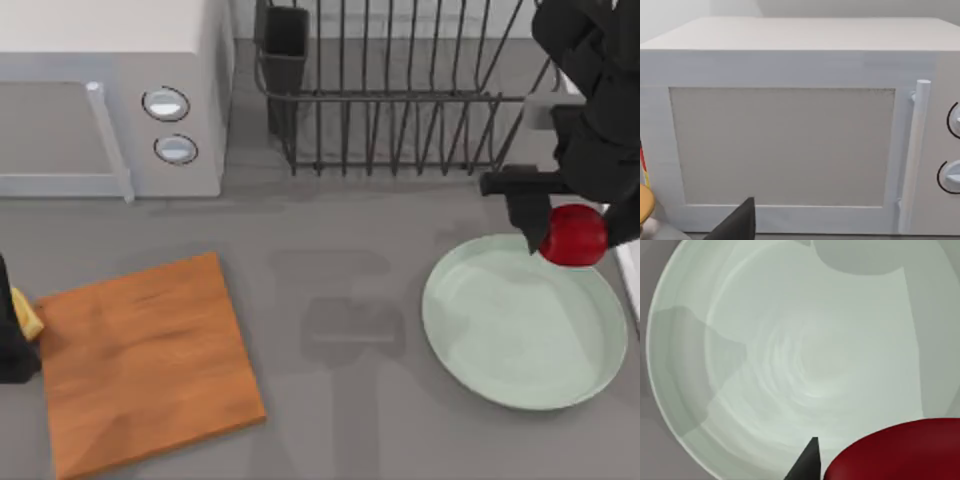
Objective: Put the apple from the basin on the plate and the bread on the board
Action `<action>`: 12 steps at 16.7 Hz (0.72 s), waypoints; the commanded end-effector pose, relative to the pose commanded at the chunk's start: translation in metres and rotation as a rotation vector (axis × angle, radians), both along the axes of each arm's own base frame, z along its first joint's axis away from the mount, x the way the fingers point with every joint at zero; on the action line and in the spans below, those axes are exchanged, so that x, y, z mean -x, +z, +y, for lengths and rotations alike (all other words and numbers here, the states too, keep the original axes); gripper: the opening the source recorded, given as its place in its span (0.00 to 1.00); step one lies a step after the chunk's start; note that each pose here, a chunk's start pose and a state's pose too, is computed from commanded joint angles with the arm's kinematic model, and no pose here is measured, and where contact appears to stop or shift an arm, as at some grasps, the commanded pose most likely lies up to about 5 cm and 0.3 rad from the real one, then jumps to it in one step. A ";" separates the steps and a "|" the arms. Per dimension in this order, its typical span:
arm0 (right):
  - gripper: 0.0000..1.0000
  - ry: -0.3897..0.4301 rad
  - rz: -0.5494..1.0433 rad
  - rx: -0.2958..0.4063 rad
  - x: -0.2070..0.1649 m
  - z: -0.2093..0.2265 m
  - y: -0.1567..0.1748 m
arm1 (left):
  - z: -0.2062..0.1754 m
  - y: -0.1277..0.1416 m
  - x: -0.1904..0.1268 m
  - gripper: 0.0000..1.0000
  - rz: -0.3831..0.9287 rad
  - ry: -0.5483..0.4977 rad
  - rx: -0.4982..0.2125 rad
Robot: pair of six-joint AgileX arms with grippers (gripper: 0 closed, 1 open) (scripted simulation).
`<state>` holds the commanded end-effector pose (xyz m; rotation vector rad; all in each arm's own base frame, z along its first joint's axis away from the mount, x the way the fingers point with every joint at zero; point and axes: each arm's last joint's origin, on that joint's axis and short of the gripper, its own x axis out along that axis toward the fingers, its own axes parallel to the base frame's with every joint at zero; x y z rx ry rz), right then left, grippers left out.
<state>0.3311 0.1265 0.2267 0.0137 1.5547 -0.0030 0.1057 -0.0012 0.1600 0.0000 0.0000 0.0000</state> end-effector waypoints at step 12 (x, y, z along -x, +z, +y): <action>0.30 0.001 0.016 0.007 0.010 0.017 0.003 | 0.000 0.000 0.000 1.00 0.000 0.000 0.000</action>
